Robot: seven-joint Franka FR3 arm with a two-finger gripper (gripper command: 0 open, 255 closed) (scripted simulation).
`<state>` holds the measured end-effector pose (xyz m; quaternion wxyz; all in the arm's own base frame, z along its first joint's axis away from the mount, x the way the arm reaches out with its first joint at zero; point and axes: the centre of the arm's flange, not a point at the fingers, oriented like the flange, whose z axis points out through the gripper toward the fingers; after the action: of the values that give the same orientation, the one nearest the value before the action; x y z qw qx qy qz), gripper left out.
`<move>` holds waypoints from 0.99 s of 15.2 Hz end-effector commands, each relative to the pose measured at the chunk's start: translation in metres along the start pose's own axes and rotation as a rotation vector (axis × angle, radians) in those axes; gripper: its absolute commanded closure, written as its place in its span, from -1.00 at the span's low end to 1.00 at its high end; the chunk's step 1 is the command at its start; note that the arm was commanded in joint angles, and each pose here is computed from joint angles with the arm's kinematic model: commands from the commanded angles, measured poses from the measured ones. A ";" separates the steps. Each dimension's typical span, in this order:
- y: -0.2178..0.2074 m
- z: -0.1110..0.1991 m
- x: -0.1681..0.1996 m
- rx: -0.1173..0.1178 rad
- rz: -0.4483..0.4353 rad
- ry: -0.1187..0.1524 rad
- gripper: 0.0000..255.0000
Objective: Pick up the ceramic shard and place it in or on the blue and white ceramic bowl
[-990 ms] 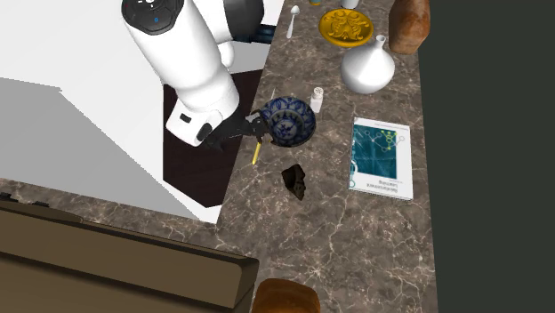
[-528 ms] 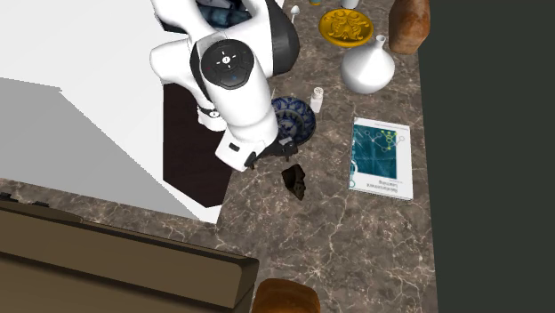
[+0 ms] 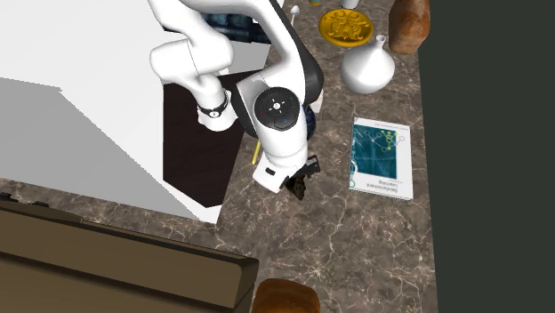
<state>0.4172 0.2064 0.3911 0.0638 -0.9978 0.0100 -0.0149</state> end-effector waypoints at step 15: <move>-0.001 0.035 0.000 0.001 0.000 0.001 1.00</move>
<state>0.4192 0.2140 0.3599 0.0663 -0.9976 0.0093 -0.0192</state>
